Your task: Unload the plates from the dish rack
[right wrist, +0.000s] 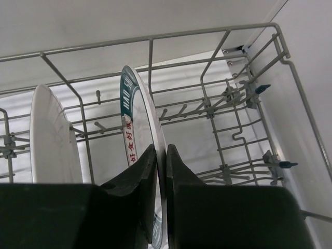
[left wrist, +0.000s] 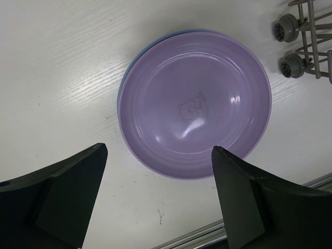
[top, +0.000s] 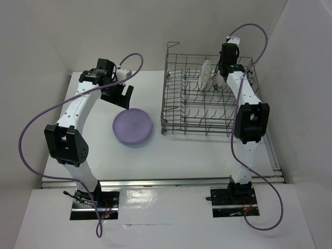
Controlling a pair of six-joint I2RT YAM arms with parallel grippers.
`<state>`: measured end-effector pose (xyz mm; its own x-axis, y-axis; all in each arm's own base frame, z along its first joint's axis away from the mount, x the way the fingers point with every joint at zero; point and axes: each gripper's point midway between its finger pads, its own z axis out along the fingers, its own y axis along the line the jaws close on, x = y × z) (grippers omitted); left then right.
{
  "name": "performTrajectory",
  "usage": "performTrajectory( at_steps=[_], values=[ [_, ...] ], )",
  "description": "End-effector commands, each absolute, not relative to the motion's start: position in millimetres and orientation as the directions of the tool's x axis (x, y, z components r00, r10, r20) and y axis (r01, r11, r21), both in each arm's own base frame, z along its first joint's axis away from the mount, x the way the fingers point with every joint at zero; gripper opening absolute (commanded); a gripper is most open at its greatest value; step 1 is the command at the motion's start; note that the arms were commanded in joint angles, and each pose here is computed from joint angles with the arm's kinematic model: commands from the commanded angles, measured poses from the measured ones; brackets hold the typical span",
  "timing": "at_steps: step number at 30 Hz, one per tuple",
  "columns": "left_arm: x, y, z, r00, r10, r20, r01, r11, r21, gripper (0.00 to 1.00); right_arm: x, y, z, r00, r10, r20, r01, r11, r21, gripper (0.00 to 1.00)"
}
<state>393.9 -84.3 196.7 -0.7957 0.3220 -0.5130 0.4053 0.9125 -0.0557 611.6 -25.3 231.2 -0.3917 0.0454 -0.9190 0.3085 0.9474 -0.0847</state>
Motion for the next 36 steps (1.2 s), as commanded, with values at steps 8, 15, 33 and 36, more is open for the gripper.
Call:
performTrajectory(
  at_steps=[8,15,33,36],
  values=[
    [387,-95,228,-0.755,0.309,-0.579,0.436,0.895,-0.090,0.96,577,-42,414,0.014,-0.054,-0.998,0.490,0.871,-0.041,0.00],
    [385,-97,231,-0.758,0.301,-0.579,0.434,0.895,-0.103,0.96,563,-52,446,0.066,-0.123,-0.990,0.530,0.845,-0.069,0.00],
    [378,-137,275,-0.665,0.269,-0.697,0.571,0.785,-0.241,0.96,487,25,509,0.192,0.097,-0.977,0.170,0.977,0.130,0.00],
    [368,-159,292,-0.638,0.231,-0.734,0.644,0.682,-0.346,0.97,466,65,486,0.090,0.236,-0.968,-0.103,0.969,0.226,0.00]
  ],
)
